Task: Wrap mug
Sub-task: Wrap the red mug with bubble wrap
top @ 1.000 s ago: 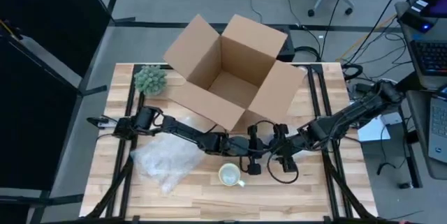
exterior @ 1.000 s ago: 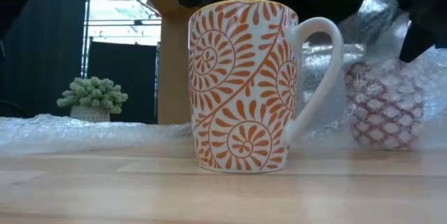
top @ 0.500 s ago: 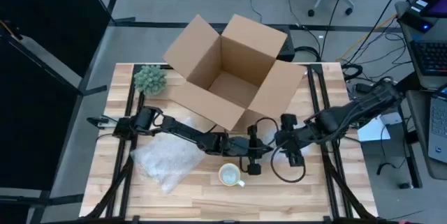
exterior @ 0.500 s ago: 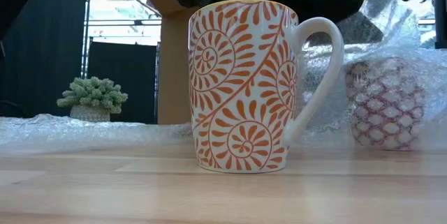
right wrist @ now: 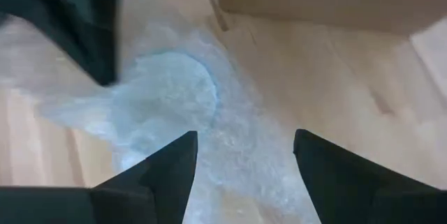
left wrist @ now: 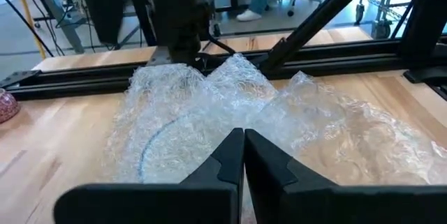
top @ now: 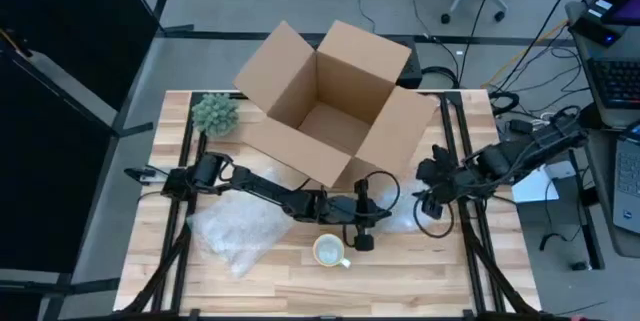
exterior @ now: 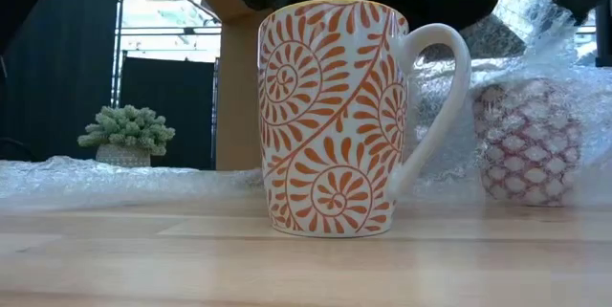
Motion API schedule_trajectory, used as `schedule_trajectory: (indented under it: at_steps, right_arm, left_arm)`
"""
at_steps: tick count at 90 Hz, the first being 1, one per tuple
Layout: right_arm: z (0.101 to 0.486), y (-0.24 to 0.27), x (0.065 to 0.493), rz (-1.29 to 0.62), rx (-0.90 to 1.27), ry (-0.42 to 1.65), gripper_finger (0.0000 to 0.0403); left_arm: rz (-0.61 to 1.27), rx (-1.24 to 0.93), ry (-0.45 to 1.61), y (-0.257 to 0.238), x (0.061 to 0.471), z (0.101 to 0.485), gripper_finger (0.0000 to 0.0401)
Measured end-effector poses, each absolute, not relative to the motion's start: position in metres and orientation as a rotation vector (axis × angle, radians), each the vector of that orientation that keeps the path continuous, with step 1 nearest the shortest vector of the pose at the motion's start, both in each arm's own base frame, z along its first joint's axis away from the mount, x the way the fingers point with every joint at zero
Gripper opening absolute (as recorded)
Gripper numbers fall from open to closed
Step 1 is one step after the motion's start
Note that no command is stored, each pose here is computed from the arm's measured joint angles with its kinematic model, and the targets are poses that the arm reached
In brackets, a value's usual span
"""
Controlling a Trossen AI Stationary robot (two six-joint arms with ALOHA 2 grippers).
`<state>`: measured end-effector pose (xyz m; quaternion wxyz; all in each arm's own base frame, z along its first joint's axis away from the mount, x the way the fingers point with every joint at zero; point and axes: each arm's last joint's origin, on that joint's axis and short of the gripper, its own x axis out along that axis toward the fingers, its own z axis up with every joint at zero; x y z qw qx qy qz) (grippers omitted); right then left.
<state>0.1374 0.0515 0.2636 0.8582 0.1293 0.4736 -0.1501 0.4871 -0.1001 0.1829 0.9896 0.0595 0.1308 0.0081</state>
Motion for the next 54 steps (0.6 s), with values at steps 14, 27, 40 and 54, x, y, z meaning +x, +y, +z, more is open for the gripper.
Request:
schedule_trajectory:
  at_steps: [14, 27, 40, 54]
  right_arm:
    - [0.236, 0.052, 0.151, -0.331, 0.262, 1.009, 0.0224]
    - [0.223, 0.053, 0.167, -0.345, 0.225, 1.038, 0.0224]
    - [0.208, 0.057, 0.180, -0.351, 0.186, 1.106, 0.0224]
    - [0.192, 0.060, 0.190, -0.374, 0.152, 1.173, 0.0224]
  left_arm:
    - [0.017, 0.119, 0.262, -0.100, 0.487, 0.183, 0.0000]
    - [0.017, 0.119, 0.262, -0.100, 0.487, 0.183, 0.0000]
    - [0.017, 0.120, 0.263, -0.100, 0.487, 0.183, 0.0000]
    - [0.010, 0.119, 0.251, -0.104, 0.486, 0.190, 0.0000]
